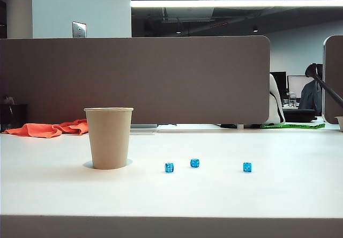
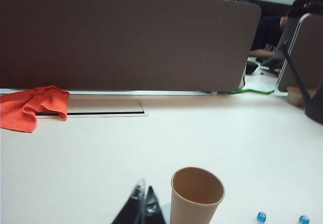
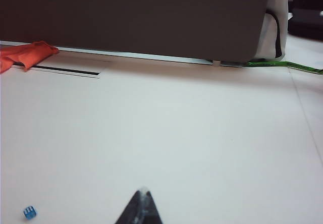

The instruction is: Pick up the dice with a different color and drop it into the paper cup.

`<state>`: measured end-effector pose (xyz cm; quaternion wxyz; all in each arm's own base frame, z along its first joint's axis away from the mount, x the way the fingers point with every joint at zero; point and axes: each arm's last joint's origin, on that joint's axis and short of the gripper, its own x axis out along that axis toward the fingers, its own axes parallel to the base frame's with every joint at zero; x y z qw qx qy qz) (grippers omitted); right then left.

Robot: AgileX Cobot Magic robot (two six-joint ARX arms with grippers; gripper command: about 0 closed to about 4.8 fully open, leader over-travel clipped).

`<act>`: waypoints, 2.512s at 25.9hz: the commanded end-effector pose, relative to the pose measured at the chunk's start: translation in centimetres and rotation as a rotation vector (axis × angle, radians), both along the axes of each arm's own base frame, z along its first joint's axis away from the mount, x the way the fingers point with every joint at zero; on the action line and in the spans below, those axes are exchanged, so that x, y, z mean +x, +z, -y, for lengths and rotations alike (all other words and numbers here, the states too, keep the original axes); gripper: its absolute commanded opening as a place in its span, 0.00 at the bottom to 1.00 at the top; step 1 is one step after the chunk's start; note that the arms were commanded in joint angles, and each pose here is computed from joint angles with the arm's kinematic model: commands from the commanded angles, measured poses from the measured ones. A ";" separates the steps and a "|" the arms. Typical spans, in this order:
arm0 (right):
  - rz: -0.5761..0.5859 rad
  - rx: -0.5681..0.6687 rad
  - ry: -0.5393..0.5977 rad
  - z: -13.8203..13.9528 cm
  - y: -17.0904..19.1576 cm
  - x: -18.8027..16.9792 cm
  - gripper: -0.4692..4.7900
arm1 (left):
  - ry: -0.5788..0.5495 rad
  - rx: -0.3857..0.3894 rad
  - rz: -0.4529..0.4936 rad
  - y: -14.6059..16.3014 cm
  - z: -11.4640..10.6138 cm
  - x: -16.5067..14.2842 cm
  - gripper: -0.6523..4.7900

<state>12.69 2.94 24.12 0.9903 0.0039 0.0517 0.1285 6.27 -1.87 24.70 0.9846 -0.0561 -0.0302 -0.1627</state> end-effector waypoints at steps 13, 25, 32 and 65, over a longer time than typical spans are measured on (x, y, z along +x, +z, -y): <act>0.098 0.011 -0.154 1.3 -3.7 -3.6 0.09 | 0.013 -0.042 0.049 0.7 -0.1 -0.1 0.11; 0.098 0.009 -0.190 1.3 -5.3 -3.4 0.09 | 0.013 -0.047 0.067 0.9 -0.1 -0.1 0.11; 0.150 0.019 -0.242 2.2 -6.1 -3.3 0.09 | 0.012 -0.050 0.081 1.0 -0.1 -0.2 0.11; 0.108 0.050 -0.141 2.7 -7.5 -3.0 0.09 | -0.067 0.087 0.081 -3.7 0.8 2.0 0.11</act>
